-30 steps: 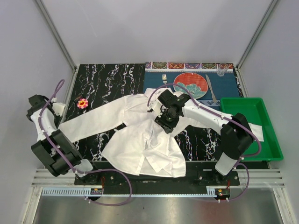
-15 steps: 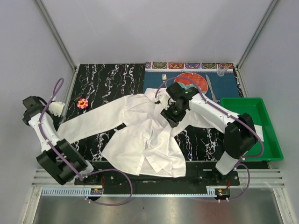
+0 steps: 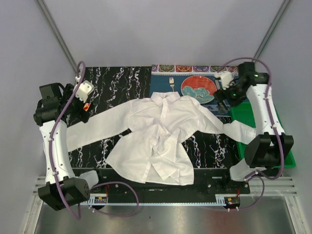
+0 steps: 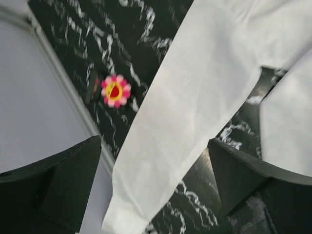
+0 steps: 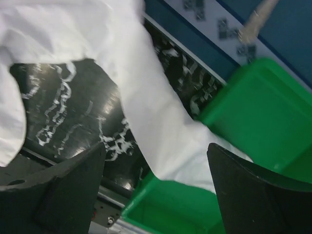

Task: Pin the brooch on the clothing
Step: Flatten out the clothes at the center of the board.

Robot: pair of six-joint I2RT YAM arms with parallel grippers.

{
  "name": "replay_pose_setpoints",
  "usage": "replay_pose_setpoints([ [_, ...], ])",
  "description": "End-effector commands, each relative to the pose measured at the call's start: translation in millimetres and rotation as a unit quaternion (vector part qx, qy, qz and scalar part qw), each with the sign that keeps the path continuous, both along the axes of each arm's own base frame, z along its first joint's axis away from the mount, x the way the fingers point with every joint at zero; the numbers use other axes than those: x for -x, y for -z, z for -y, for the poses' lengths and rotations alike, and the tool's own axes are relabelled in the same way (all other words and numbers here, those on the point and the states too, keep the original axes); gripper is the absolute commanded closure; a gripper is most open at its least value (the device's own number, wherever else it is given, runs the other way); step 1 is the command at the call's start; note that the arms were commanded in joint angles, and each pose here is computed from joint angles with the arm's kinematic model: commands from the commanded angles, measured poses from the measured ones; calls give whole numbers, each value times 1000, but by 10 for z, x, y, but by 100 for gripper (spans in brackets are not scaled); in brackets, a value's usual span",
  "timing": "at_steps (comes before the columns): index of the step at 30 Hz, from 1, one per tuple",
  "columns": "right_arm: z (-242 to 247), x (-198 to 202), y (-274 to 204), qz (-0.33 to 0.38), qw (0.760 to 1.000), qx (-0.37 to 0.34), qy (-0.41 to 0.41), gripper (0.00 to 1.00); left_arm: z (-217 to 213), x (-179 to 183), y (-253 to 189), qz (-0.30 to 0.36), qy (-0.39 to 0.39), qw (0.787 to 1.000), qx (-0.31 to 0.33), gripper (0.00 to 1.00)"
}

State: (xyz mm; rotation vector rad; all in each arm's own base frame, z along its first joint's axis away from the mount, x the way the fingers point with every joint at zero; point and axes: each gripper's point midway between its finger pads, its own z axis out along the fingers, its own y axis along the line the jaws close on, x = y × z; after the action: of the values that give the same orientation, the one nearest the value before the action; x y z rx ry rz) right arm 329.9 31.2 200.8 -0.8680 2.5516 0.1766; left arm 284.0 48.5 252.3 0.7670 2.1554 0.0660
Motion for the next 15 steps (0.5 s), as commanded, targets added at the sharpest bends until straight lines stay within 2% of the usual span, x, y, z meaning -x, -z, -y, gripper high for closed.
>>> replay_pose_setpoints([
  [1, 814, 542, -217, -12, 998, 58, -15, 9, 633, -89, -535, 101, 116, 985, 79, 1],
  [3, 1124, 676, -123, -19, 995, 90, -31, 9, 805, -71, -605, 111, 144, 979, 96, 1],
  [4, 1392, 778, -101, -21, 994, 103, -6, 9, 868, -99, -665, 123, 153, 975, 104, 1],
  [7, 1820, 965, 85, -38, 992, 124, -4, 13, 1066, -106, -727, 122, 180, 967, 132, 1],
  [9, 1959, 1040, 209, -47, 990, 132, -28, 17, 1194, -105, -740, 113, 196, 963, 148, 1],
  [15, 2179, 1227, 675, -68, 980, 164, -87, 28, 1444, -151, -732, 107, 220, 961, 131, 1],
])
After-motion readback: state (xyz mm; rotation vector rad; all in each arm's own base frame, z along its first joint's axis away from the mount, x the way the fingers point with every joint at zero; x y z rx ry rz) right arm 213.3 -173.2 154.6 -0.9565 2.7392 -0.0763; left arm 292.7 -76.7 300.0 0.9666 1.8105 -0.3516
